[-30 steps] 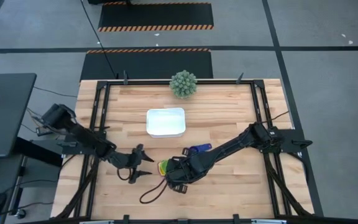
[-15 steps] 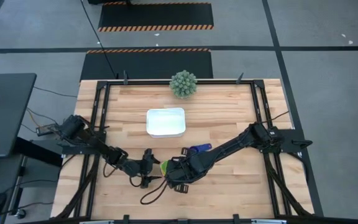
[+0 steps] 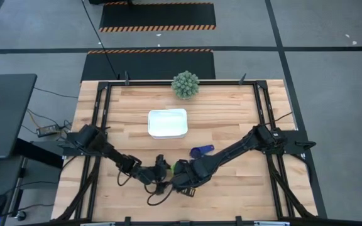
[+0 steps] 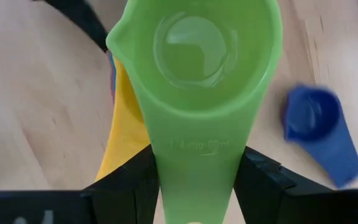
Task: Nest measuring cups in basket
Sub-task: Stack the green measuring cup on the top of the yellow measuring cup
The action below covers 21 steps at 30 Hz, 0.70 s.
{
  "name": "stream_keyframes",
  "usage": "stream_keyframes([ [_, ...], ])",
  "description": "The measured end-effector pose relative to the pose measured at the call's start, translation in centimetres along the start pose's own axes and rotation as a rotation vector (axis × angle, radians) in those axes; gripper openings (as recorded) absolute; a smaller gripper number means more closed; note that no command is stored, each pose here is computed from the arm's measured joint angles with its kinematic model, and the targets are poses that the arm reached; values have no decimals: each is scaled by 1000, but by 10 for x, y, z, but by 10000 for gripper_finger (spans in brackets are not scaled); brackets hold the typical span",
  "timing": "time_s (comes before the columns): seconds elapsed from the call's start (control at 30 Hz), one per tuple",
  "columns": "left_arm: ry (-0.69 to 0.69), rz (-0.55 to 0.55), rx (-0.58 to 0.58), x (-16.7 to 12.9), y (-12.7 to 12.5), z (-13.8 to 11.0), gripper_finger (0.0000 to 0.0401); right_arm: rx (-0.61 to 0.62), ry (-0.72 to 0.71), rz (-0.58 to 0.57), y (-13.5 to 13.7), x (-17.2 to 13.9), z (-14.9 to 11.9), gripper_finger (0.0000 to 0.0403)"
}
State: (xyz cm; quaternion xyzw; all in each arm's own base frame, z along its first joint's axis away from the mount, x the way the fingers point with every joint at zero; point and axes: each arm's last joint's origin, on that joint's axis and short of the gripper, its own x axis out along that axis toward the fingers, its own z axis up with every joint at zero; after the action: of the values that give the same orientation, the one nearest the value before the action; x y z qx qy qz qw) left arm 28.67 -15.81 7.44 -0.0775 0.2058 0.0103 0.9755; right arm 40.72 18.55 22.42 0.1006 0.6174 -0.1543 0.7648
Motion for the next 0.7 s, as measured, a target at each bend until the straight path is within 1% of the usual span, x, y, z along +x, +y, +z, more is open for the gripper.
stream_keyframes([
  [0.07,-24,29,-16,6,-5,1,315,15,30,-20,0,-1,-5,183],
  [0.17,-58,70,-18,14,-15,2,315,5,50,-22,6,-3,-14,183],
  [0.33,-76,80,-13,22,-24,4,315,7,73,-7,13,-6,-24,183],
  [0.53,-88,98,-16,22,-25,6,315,84,96,-37,11,-3,-27,183],
  [0.7,-85,94,7,22,-26,5,315,143,125,-29,11,2,-29,183],
])
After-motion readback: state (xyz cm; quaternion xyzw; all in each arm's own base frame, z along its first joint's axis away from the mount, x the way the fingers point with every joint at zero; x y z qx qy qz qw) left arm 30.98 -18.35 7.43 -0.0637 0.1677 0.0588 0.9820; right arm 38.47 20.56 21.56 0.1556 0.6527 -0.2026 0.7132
